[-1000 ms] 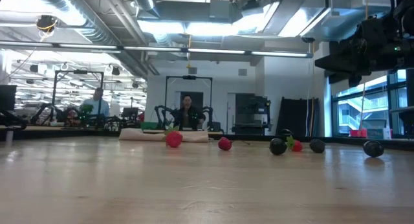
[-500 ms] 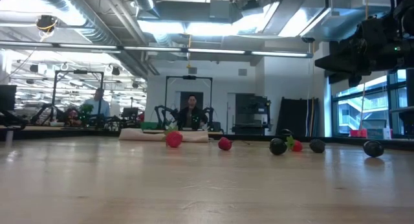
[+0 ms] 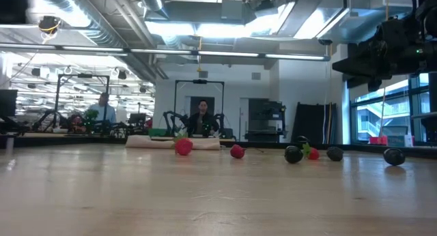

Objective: Pick and placing Produce into tupperware
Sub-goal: Put the left strawberry into the transparent bin

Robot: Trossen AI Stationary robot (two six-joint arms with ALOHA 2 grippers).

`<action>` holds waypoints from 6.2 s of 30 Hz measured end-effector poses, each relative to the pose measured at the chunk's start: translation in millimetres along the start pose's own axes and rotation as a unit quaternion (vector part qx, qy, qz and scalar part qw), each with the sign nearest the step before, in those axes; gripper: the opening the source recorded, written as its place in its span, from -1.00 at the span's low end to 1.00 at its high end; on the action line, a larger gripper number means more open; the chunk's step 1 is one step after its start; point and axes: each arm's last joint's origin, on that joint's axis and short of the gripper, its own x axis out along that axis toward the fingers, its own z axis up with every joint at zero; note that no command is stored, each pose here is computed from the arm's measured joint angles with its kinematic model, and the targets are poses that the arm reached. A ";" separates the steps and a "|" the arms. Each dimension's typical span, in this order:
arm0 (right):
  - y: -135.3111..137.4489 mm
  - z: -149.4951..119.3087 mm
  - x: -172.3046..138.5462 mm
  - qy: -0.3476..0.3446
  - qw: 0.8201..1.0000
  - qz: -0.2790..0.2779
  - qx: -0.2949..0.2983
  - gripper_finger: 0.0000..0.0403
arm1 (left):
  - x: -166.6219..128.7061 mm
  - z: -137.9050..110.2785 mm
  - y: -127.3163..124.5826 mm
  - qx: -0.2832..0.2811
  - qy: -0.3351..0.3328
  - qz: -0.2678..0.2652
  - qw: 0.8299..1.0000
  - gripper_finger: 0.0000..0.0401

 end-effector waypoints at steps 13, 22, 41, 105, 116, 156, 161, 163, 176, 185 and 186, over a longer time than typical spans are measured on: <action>0.2 0.9 0.0 -0.005 0.999 0.001 0.036 -0.93 | 5.7 83.9 17.8 0.127 -0.329 0.183 0.917 0.28; 0.2 1.0 0.0 -0.005 0.999 0.001 0.044 -0.93 | 25.0 117.8 47.7 0.137 -0.253 0.231 0.929 0.25; 0.2 0.9 0.0 -0.004 0.999 0.001 0.044 -0.93 | 83.2 140.1 72.4 0.377 -0.088 0.258 0.885 0.22; -0.1 -0.3 0.0 0.002 1.000 0.000 0.003 -0.93 | 151.9 191.4 91.1 0.579 0.174 0.113 0.788 0.57; -0.1 -0.3 0.0 0.001 1.000 0.000 0.002 -0.93 | 180.7 186.7 108.2 0.570 0.205 0.110 0.788 0.57; 0.0 -0.3 0.0 0.002 1.000 0.000 0.016 -0.93 | 191.6 179.6 116.4 0.523 0.232 0.109 0.813 0.57; 0.0 -0.4 0.0 0.002 1.000 0.000 0.016 -0.93 | 191.6 179.5 116.3 0.521 0.232 0.109 0.814 0.56; 0.0 -0.4 0.0 0.002 1.000 0.000 0.016 -0.93 | 191.6 179.4 116.4 0.521 0.233 0.109 0.814 0.56; 0.0 -0.4 0.0 0.002 1.000 0.001 0.016 -0.93 | 192.5 176.9 113.7 0.504 0.232 0.115 0.824 0.55; 0.0 -0.4 0.0 0.002 1.000 0.001 0.016 -0.93 | 194.0 172.7 108.8 0.513 0.234 0.121 0.817 0.32; 0.0 -0.4 0.0 0.002 1.000 0.001 0.016 -0.93 | 194.1 172.4 108.5 0.514 0.234 0.121 0.816 0.29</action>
